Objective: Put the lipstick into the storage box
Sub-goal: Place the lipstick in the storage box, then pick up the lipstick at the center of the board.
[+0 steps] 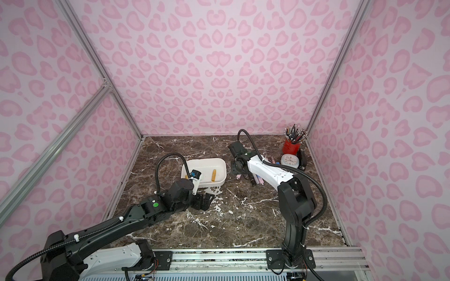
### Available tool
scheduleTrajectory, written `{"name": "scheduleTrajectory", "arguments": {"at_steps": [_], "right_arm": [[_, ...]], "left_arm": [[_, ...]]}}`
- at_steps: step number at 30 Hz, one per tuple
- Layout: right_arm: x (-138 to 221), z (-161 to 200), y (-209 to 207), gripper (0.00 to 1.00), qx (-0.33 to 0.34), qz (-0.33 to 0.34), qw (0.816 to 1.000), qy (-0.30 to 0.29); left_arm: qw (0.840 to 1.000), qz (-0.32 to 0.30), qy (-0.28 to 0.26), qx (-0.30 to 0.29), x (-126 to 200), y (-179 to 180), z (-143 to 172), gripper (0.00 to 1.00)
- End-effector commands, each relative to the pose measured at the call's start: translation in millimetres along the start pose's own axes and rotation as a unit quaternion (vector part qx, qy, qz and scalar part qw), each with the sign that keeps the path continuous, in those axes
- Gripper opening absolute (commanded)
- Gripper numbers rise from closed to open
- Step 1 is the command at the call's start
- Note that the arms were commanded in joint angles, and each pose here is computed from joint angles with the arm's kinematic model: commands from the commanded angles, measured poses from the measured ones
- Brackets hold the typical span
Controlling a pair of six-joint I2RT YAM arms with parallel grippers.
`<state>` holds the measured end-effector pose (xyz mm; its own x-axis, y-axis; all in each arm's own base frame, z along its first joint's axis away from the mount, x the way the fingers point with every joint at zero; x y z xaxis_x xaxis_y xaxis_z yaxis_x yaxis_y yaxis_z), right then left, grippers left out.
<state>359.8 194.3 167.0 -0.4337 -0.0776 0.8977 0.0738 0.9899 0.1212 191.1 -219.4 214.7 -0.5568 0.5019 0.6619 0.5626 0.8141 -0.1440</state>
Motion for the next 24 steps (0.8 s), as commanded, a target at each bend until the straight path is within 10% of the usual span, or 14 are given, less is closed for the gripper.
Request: {"name": "scheduleTrajectory", "arguments": {"at_steps": [1,24], "right_arm": [[-4,1,-13,0.39,-0.010,-0.005,1.000,-0.013],[-19,9,-48,0.39,-0.030,-0.031,0.999,-0.005]], "left_arm": [[0.999,0.046,-0.016,-0.009,-10,-16,-20,0.98],[0.997,0.070,0.009,-0.001,-37,-35,-43,0.98]]}}
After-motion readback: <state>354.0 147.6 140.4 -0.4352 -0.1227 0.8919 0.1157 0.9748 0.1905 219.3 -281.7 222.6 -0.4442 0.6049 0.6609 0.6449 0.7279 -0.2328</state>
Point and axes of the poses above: each gripper's point midway between its finger pads, its own x axis back along the fingers, its own y axis along the line the jaws close on, z = x × y, the point moved 7 cm from there along x, back along the fingers, and after that the axes turned 9 degrees about -x, right-handed, at the moved point
